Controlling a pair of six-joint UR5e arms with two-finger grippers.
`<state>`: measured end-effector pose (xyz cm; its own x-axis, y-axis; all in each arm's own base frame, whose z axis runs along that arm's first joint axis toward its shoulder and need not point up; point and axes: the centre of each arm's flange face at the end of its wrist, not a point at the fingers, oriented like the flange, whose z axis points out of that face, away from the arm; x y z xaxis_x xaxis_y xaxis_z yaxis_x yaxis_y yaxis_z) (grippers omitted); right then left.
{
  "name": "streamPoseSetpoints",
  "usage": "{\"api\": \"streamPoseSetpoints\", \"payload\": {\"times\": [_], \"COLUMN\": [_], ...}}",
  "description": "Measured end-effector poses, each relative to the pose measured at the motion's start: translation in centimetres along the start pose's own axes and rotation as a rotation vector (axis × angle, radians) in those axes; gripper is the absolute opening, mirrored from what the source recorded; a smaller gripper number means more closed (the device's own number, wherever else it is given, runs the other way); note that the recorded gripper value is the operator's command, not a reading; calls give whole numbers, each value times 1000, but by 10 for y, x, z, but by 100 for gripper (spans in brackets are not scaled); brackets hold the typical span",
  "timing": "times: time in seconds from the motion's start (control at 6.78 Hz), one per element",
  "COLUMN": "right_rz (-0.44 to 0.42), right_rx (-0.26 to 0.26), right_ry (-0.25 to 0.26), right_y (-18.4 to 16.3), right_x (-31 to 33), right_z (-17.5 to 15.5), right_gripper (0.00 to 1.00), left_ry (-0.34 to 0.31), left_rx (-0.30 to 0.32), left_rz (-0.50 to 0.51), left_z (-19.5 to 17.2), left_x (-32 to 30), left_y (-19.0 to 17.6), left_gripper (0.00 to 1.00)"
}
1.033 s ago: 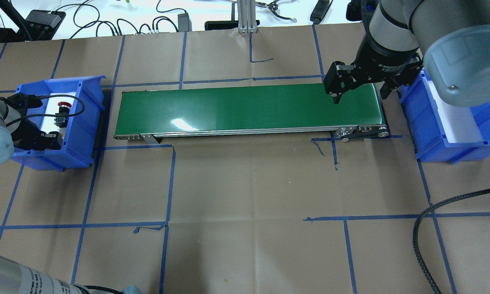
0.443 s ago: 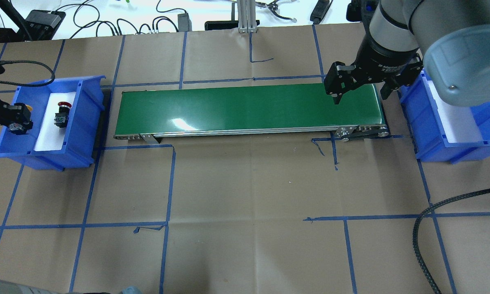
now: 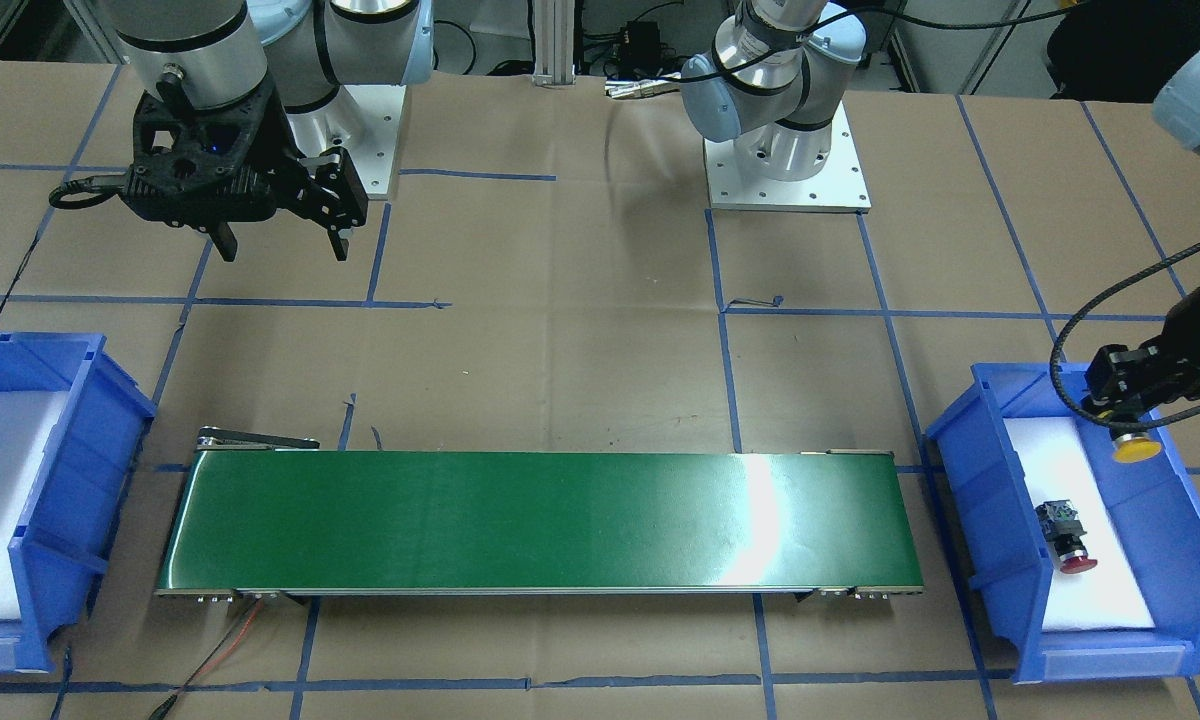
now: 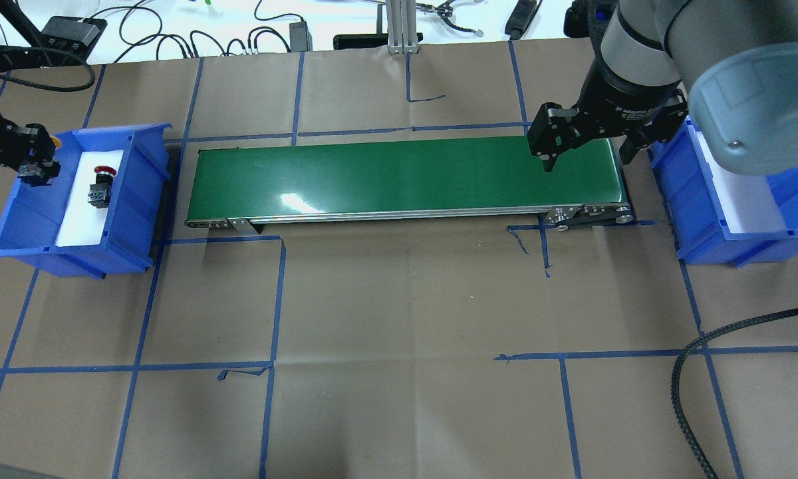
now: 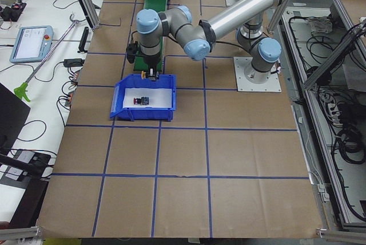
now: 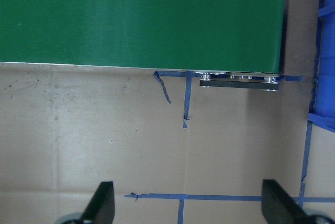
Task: Transport two buttons from left to right
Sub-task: 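Close the left gripper on the yellow-capped button and lift it, then carry the yellow button to the conveyor and set it down with left gripper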
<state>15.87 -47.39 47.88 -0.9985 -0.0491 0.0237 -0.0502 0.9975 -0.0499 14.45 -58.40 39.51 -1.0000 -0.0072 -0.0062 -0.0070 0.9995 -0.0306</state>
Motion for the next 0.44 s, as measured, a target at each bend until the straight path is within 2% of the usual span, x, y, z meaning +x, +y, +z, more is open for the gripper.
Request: {"api": "streamPoseSetpoints", "payload": {"times": [0.3,0.44], "right_rz": [-3,-4], "right_rx": [-8,-9], "right_ry": [-1,0], "right_y": [1,1], "right_x": [0,0], "right_z": [4,4], "right_gripper": [100,100], "left_ry": [9,15], "left_rx": [-15,-36], "left_rz": [15,34], "left_z": [7,21], "left_x": [106,155], "left_y": [-15,-18], "left_gripper": [10,10]}}
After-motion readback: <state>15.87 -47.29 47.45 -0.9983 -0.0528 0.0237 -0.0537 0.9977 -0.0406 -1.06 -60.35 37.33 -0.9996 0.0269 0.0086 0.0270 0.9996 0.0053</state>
